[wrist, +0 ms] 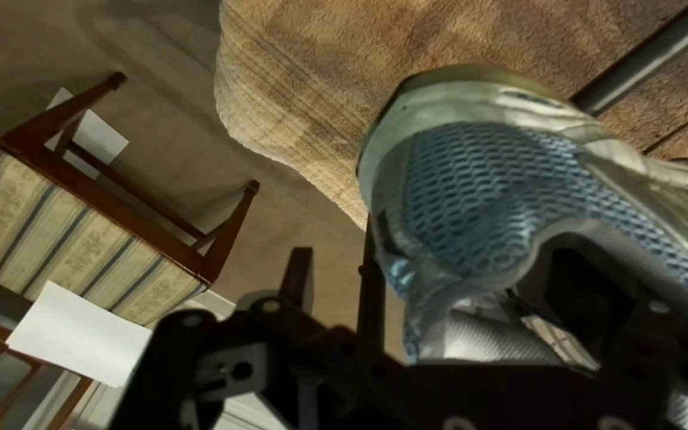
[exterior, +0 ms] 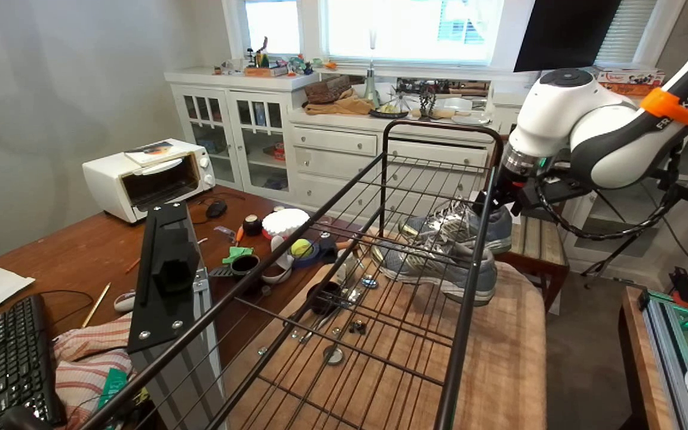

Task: Move the right sneaker to the shelf below it

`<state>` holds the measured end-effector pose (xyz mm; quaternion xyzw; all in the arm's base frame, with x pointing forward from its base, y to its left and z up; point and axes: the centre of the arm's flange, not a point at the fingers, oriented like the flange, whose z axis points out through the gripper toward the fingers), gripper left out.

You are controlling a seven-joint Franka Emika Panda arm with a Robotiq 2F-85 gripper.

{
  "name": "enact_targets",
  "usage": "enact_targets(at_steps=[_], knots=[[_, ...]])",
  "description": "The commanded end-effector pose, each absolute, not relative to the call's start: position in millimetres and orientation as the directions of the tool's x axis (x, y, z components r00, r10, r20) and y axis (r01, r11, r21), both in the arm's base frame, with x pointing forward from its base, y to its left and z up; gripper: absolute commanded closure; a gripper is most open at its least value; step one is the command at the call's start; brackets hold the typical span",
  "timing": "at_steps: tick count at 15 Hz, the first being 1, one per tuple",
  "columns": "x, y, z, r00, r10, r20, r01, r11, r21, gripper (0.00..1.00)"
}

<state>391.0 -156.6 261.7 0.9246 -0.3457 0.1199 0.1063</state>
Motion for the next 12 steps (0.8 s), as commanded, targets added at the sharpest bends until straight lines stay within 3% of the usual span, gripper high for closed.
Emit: enact_targets(at_steps=[1, 12], knots=[[374.5, -148.6, 283.7, 0.735, -0.543, 0.406, -0.622, -0.779, 0.084, 0.0], [369.6, -141.5, 273.8, 0.713, -0.499, 0.493, -0.586, -0.81, 0.027, 0.0]])
